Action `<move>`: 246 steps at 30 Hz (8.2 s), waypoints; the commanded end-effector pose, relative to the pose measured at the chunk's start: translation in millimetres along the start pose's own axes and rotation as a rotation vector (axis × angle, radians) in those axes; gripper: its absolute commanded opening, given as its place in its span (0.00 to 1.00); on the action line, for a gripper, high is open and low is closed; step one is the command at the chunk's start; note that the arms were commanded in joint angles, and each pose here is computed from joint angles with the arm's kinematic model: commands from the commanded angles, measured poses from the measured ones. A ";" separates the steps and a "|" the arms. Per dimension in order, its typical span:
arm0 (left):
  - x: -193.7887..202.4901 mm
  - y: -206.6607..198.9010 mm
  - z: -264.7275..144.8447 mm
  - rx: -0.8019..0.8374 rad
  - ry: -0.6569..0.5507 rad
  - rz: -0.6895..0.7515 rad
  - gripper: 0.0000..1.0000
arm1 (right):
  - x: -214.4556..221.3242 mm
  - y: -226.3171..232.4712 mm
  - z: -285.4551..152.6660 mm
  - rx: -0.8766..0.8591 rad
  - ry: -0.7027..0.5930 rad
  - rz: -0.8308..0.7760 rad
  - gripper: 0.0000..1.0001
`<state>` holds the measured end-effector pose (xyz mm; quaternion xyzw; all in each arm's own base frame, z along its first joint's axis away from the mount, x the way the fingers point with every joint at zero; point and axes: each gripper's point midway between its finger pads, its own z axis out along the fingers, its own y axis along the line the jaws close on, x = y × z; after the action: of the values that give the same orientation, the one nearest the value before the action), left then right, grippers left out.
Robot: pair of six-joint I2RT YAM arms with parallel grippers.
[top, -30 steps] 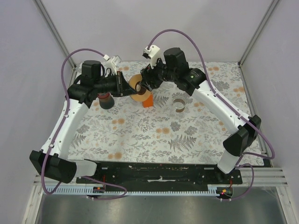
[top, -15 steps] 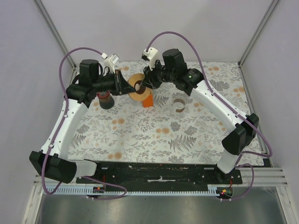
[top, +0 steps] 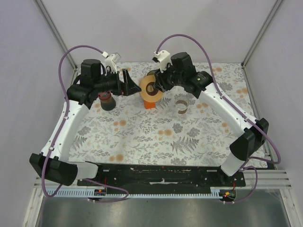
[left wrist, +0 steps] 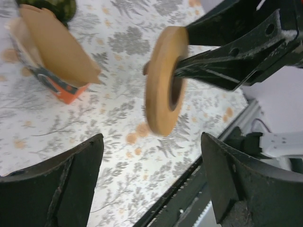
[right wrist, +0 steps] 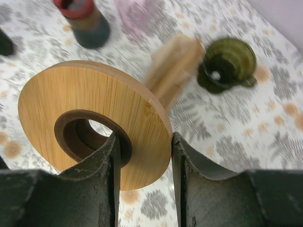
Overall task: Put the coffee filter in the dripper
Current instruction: Place the dripper holder onto the coffee server, then pick up the coffee dripper from the center of the board, then place the coffee dripper in the dripper holder.
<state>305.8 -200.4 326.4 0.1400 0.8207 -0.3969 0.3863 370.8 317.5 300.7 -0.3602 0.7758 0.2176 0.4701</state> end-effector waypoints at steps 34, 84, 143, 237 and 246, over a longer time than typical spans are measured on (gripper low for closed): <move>-18.9 78.0 -25.6 -0.451 -0.078 0.222 0.86 | 156.6 -120.6 -41.4 0.294 0.582 0.254 0.74; -3.7 323.7 123.5 -0.305 0.409 0.272 0.58 | 144.2 -120.2 -105.1 0.449 0.522 0.217 0.88; -6.9 -52.8 -17.8 0.204 0.159 2.190 0.02 | -82.9 43.1 -27.4 -0.013 -0.092 0.007 0.82; 58.3 -6.9 210.3 -0.093 0.334 -0.012 0.02 | 163.8 -118.3 -17.8 0.102 0.499 0.492 0.00; 65.7 9.5 221.4 -0.146 0.342 0.005 0.02 | 199.4 -111.5 -6.0 0.092 0.544 0.536 0.00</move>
<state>390.4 -362.3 224.1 0.1679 0.8848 -0.3292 0.2840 400.9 166.5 181.4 -0.1646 0.9353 0.2023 0.2390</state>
